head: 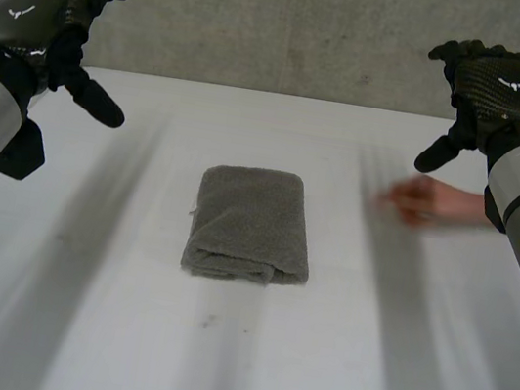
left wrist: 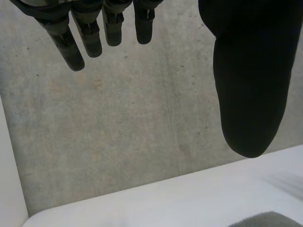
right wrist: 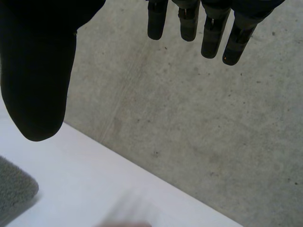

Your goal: Fold the towel.

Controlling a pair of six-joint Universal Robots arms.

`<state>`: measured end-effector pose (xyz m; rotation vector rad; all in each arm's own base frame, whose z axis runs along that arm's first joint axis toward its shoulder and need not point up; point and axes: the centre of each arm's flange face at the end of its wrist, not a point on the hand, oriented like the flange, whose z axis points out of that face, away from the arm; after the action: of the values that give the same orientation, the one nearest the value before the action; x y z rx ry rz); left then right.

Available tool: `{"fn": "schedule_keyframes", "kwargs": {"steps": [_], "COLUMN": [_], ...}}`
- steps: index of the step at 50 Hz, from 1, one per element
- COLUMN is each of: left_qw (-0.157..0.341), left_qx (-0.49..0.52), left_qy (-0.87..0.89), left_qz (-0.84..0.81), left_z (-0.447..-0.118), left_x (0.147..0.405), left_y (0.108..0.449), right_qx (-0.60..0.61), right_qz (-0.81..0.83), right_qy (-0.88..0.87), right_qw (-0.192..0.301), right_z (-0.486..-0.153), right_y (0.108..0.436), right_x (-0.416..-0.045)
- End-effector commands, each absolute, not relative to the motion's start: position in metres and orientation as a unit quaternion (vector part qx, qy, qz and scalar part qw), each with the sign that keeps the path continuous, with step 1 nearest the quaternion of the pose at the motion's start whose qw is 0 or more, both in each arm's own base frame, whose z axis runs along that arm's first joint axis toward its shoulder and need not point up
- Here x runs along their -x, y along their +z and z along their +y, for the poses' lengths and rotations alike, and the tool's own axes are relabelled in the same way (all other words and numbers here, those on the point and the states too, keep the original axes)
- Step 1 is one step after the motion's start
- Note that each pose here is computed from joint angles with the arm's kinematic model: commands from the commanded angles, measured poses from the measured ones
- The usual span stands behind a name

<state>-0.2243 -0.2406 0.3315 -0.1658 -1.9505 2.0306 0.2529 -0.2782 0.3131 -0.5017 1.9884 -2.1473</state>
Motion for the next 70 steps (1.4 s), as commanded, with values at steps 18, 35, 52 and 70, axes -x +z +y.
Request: {"fn": "schedule_keyframes", "kwargs": {"steps": [18,35,52,70], "left_qw": [0.203,0.202,0.197,0.198], "left_qx": [0.094,0.097,0.091,0.092], "left_qy": [0.724,0.72,0.725,0.725], "left_qz": [-0.653,-0.657,-0.653,-0.653], "left_z": [-0.251,-0.251,-0.254,-0.252], "left_x": [0.242,0.242,0.238,0.238], "left_y": [0.353,0.347,0.351,0.351], "right_qx": [0.176,0.178,0.181,0.179], "right_qz": [0.667,0.669,0.667,0.668], "right_qy": [-0.719,-0.717,-0.718,-0.717], "right_qw": [0.08,0.082,0.086,0.085], "right_z": [-0.28,-0.278,-0.276,-0.276], "right_y": [0.31,0.309,0.31,0.309], "right_x": [-0.249,-0.251,-0.253,-0.252]}}
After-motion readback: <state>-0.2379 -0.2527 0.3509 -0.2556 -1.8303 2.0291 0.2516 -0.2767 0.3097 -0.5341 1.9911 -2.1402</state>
